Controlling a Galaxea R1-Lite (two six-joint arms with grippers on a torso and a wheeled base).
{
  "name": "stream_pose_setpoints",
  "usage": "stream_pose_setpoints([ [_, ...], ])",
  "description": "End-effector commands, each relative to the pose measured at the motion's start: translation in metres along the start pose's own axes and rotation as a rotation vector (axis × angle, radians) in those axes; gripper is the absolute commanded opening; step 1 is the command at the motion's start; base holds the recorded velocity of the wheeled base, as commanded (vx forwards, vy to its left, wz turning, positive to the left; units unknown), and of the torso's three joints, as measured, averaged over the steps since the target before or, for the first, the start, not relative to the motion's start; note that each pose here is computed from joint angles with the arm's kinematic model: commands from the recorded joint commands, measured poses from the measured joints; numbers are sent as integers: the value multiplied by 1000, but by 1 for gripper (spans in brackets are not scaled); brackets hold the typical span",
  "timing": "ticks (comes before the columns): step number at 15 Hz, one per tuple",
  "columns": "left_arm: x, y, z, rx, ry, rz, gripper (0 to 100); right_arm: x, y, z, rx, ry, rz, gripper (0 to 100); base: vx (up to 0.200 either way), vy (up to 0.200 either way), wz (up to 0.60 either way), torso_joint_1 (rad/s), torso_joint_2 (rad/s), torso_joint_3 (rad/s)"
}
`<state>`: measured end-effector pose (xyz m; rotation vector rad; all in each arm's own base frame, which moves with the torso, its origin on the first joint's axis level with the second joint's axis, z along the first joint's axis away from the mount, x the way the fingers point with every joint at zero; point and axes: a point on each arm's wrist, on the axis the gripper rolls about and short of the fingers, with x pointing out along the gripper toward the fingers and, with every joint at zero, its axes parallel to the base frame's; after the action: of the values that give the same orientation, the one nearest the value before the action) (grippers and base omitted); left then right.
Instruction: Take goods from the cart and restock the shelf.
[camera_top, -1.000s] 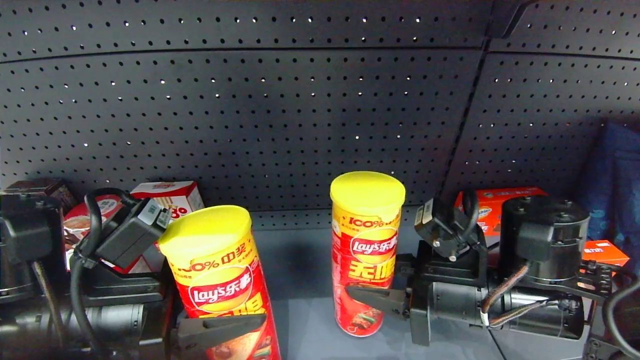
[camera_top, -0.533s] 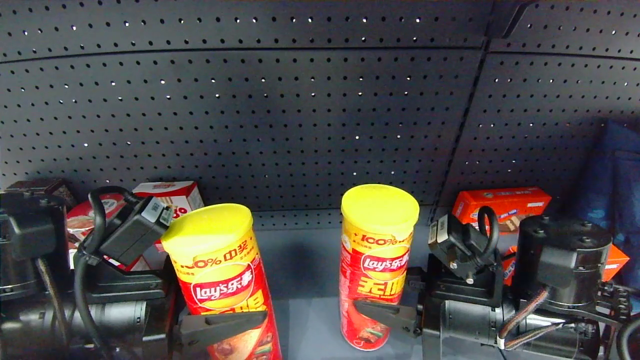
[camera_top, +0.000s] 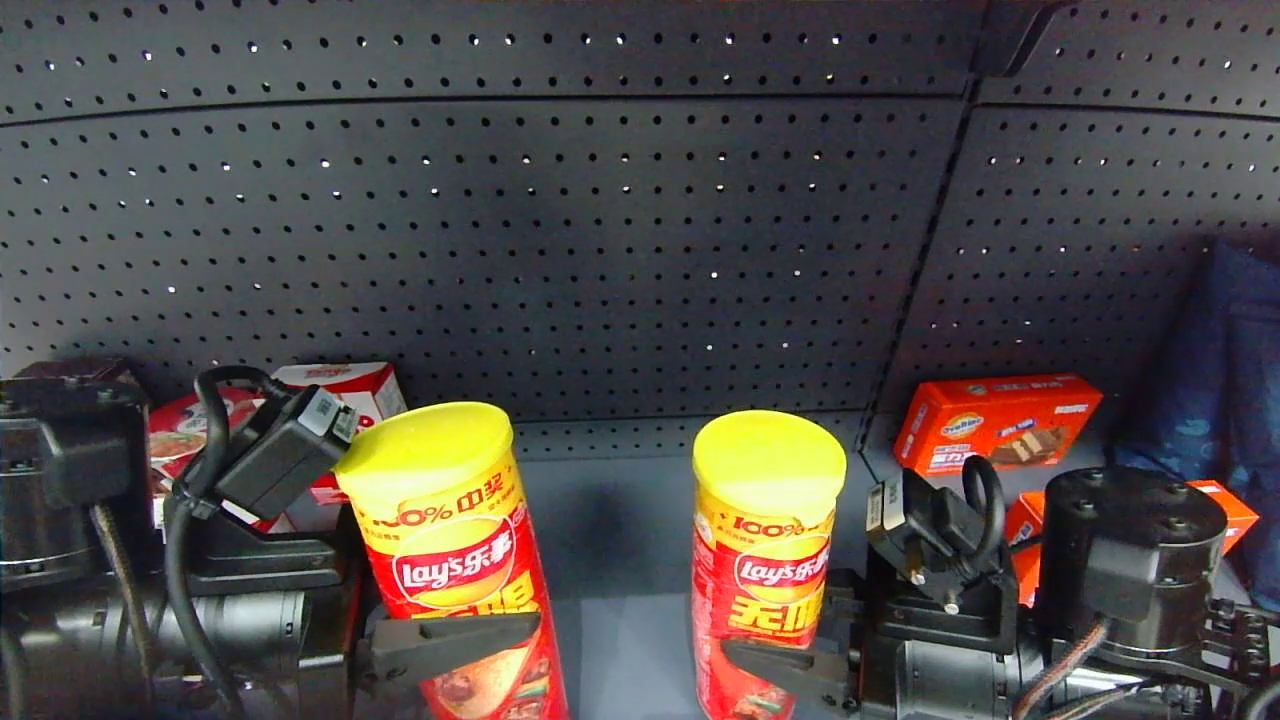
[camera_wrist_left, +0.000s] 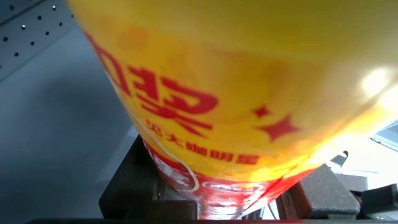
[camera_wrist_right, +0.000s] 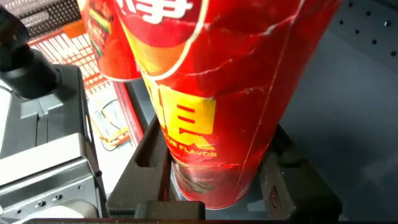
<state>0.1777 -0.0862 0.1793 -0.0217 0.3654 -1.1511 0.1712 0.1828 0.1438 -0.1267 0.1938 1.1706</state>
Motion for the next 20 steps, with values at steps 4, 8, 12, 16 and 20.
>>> stream_pose_setpoints([
  [4, 2, 2, 0, -4, 4, 1, 0, 4, -1, -5, 3, 13, 3, 0, 0, 0, 0, 0, 0, 0],
  [8, 2, 2, 0, -4, 4, -1, 0, 12, -4, -8, 8, 23, 2, 0, 0, 0, 0, 0, 0, 0],
  [12, 2, 2, 1, -3, 3, -1, 0, 16, -6, -10, 5, 16, 1, 0, 0, 0, 0, 0, 0, 0],
  [16, 2, 2, 0, -4, 5, -1, 0, 18, -6, -12, 7, 22, 3, 0, 0, 0, 0, 0, 0, 0],
  [20, 3, 3, 0, -6, 7, -1, 0, 15, -4, -12, 5, 22, 3, 100, 0, 0, 0, 0, 0, 0],
])
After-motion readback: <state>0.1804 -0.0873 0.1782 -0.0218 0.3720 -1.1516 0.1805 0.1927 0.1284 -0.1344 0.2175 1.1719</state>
